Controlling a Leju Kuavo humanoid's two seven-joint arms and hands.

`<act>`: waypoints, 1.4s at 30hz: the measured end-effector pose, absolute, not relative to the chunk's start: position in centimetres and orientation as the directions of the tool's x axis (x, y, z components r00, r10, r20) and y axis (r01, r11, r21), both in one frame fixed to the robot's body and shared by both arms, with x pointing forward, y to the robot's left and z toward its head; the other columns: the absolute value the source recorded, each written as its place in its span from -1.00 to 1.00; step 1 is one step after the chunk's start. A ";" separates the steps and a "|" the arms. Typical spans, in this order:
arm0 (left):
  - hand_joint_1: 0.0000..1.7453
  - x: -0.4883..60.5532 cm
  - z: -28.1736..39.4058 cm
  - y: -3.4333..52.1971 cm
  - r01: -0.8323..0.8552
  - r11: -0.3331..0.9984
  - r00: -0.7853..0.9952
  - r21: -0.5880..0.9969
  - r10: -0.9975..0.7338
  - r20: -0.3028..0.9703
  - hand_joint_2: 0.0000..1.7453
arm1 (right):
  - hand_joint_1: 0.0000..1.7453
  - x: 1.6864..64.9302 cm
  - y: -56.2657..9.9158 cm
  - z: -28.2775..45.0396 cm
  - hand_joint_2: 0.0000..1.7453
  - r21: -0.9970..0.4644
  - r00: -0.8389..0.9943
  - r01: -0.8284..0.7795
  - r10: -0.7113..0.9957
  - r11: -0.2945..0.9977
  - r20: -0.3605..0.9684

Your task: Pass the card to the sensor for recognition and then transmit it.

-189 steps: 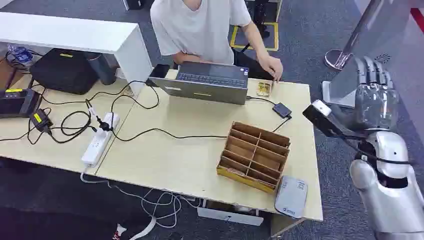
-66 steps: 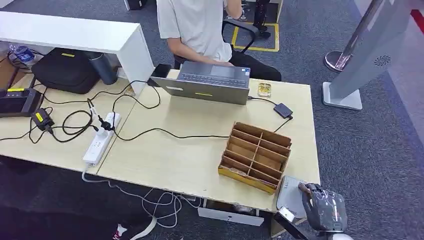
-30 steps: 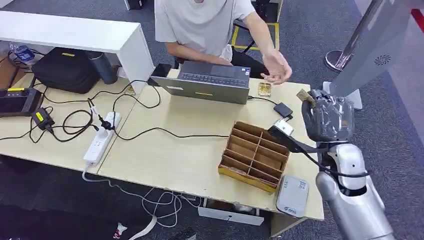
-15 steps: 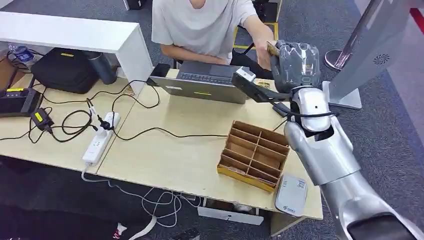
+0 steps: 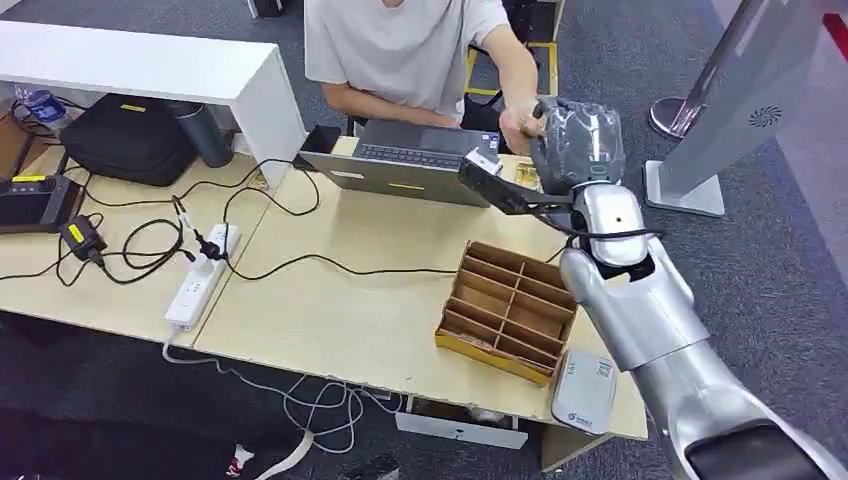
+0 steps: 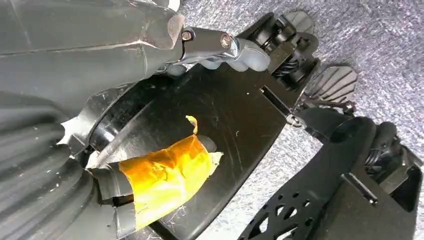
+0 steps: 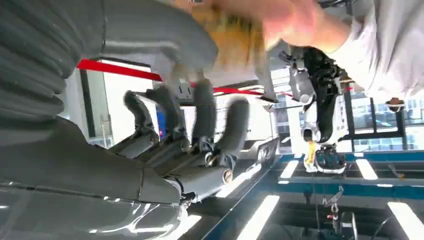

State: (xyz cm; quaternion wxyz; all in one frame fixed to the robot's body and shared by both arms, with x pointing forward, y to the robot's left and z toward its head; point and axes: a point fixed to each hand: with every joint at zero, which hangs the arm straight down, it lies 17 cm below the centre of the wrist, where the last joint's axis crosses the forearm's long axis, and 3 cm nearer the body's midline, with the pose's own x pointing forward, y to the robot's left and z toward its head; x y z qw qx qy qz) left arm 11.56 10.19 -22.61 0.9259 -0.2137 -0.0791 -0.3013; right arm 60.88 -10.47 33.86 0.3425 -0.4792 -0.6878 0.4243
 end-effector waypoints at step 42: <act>-1.00 12.3 -23.4 10.7 0.468 0.830 0.878 -0.303 -0.398 0.265 1.00 | -1.00 32.0 -13.3 15.7 1.00 -0.822 -0.541 0.125 0.733 0.555 0.412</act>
